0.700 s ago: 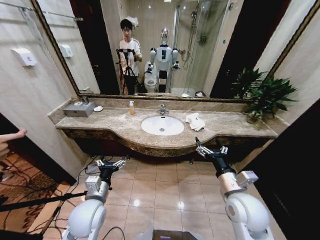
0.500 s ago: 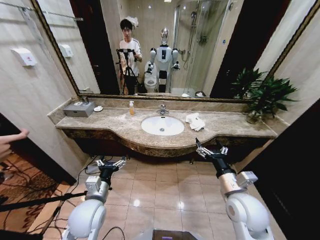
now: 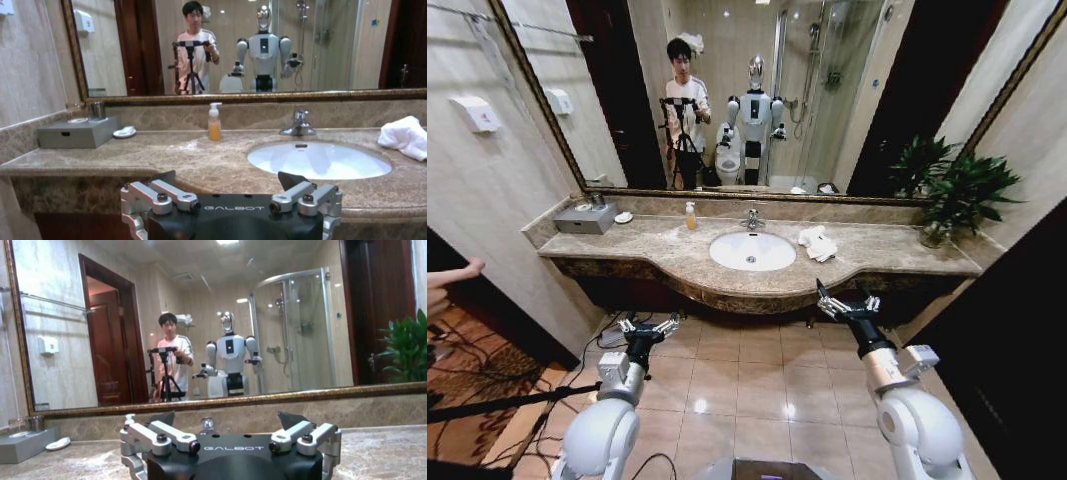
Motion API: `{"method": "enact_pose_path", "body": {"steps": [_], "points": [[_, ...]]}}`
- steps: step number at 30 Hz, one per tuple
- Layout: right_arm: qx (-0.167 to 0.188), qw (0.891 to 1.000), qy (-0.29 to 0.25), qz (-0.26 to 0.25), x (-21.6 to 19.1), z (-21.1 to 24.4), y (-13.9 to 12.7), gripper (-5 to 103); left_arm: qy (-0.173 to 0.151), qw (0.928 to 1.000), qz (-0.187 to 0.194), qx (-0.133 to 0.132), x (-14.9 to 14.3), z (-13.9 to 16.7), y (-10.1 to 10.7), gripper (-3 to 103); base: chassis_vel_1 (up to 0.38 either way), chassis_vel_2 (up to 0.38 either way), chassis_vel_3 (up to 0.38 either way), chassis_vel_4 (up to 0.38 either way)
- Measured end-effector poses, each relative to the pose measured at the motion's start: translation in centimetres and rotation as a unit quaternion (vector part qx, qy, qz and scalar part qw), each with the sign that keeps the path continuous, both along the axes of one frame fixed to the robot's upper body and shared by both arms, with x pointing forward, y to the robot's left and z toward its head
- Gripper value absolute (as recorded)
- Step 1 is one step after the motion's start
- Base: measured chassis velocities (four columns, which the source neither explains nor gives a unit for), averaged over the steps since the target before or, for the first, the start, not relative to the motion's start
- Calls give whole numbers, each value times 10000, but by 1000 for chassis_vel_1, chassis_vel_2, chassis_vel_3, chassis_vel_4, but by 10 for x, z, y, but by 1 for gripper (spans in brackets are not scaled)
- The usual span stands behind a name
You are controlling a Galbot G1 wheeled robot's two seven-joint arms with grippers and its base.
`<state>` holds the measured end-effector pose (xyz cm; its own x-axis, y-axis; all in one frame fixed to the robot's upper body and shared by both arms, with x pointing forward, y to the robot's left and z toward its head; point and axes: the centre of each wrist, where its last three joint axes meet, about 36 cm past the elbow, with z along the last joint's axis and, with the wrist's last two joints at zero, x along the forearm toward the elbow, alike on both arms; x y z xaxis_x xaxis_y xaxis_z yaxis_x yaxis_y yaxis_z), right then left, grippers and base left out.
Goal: Pick up the towel from the sink counter and wipe the mirror surface.
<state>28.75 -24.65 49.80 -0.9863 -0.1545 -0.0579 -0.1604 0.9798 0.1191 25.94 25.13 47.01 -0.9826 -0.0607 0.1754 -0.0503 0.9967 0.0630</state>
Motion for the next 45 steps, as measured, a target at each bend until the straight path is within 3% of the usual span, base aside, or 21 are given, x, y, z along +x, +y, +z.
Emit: {"method": "enact_pose_path", "body": {"steps": [45], "points": [[0,9999,13,168,5,-7,-2,100,0,10000,0,0,0,0,0,100,-15,14,15,-15]]}}
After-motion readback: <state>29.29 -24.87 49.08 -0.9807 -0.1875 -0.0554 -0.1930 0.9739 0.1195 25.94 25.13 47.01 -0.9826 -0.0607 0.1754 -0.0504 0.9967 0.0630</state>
